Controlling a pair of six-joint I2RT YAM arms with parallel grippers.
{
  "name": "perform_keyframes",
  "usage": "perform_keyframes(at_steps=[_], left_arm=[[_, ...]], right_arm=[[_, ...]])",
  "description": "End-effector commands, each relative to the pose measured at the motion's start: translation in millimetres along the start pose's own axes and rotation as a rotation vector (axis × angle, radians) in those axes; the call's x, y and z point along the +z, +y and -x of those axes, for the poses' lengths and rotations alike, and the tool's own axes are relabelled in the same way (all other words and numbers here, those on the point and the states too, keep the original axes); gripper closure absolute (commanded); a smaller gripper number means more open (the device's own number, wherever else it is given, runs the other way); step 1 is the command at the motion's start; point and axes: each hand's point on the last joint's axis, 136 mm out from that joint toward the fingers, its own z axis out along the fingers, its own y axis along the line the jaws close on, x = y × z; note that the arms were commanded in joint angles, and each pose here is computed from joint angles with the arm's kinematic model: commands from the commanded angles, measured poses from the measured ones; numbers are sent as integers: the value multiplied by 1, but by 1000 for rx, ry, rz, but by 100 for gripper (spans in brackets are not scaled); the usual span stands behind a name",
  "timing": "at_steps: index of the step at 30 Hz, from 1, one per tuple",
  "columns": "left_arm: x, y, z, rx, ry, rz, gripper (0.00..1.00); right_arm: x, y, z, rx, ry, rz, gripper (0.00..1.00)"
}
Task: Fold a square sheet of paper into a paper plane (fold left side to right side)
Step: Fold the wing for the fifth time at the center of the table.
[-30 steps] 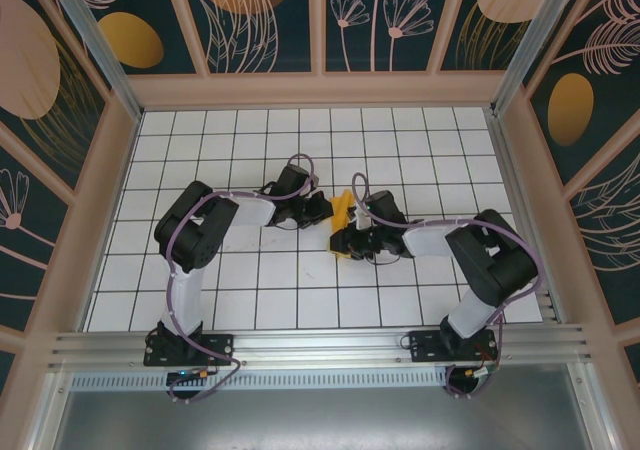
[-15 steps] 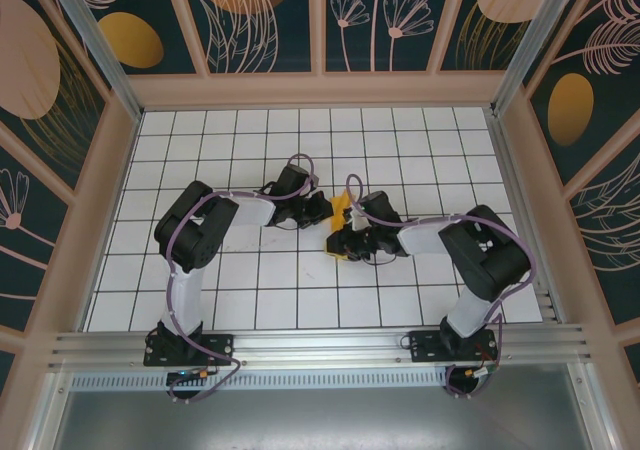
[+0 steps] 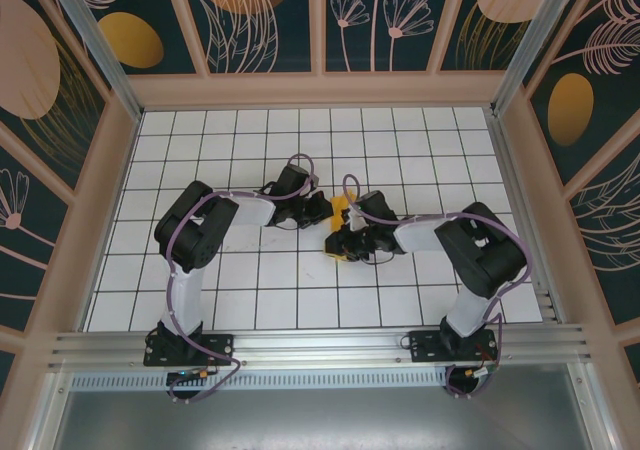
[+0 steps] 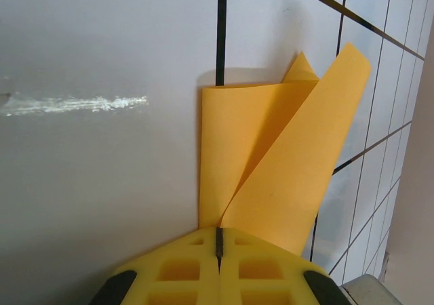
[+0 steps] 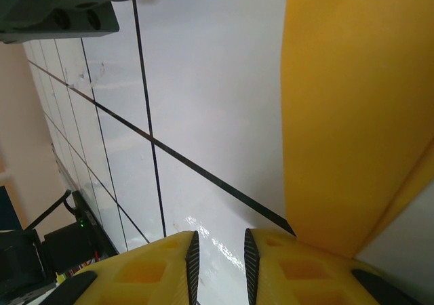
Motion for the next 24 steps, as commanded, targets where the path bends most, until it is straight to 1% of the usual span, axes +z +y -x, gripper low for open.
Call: perform_keyframes(at_steps=[1,4,7,12,15,16,18,20,24], left_arm=[[11,34,1,-10,-11,94,93],[11,34,0,-9,-10,95,94],[12,35,1,-11,-9,95,93],[12,35,0,-10,-6,96,94],[12,35,1,-7,-8,100,94],[12,35,1,-7,-8,99,94],[12,35,1,-9,-8,98,94],[12,35,1,-8,-8,98,94],[12,35,1,-9,-7,98,94]], right_arm=[[8,-19,-5,11,28,-101,72],[8,-33,-10,34,48,-169,73],[5,-32,-10,19,39,-169,74],[-20,10,16,-75,-62,-44,70],[-41,30,32,-111,-115,37,65],[-45,34,33,-121,-120,54,64],[-57,32,46,-109,-155,78,63],[-62,25,57,-91,-180,68,64],[-60,16,81,-65,-216,35,70]])
